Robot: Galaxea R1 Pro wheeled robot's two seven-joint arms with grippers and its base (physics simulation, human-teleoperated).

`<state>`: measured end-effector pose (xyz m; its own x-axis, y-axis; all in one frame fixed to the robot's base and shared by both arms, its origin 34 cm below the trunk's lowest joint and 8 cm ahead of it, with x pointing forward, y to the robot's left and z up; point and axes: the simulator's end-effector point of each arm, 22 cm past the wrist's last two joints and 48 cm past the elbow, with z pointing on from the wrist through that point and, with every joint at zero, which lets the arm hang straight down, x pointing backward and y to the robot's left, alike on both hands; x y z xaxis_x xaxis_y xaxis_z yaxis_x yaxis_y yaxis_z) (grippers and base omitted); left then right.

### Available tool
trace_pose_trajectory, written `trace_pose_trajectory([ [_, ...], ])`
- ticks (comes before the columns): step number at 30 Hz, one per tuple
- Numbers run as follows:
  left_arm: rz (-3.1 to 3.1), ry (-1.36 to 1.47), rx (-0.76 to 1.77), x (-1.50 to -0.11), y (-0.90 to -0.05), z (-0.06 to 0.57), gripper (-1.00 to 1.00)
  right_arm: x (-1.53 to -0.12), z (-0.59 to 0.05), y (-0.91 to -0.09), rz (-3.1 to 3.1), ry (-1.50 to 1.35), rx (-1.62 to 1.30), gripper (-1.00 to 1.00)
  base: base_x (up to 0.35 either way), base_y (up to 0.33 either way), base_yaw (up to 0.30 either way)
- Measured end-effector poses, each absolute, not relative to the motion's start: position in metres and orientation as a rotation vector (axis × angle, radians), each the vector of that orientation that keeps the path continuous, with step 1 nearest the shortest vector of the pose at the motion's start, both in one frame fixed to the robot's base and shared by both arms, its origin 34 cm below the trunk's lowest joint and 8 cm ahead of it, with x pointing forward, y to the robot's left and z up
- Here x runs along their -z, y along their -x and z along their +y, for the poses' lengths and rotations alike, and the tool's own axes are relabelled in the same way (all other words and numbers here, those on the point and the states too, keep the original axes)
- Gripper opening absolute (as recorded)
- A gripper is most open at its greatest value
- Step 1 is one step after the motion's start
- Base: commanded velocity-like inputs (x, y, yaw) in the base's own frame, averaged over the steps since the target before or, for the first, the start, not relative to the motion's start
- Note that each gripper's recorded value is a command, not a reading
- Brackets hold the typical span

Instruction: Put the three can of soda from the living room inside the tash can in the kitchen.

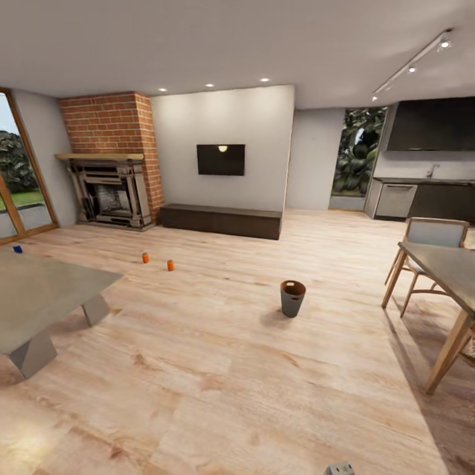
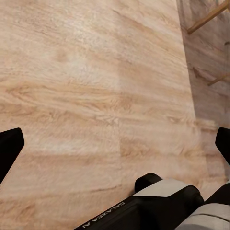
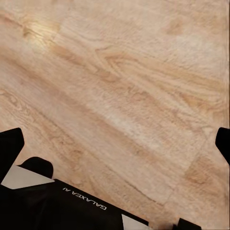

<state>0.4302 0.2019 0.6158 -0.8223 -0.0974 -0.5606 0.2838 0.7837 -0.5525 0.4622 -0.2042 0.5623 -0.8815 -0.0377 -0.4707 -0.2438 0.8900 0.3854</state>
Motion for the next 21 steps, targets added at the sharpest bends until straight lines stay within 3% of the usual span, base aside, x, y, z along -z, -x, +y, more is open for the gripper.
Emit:
trace_pose_trajectory([
  [17, 2.390, -0.137, 0.864, -0.6158, -0.4304, 0.2024, 1.00, -0.5621, -0.2043, -0.4620, 2.596, 0.205, -0.611, 1.00, 0.342, -0.166, -0.259],
  [21, 2.390, -0.138, 0.864, -0.6158, -0.4302, 0.2020, 1.00, -0.5623, -0.2044, -0.4625, 2.595, 0.205, -0.610, 1.00, 0.341, -0.158, -0.137],
])
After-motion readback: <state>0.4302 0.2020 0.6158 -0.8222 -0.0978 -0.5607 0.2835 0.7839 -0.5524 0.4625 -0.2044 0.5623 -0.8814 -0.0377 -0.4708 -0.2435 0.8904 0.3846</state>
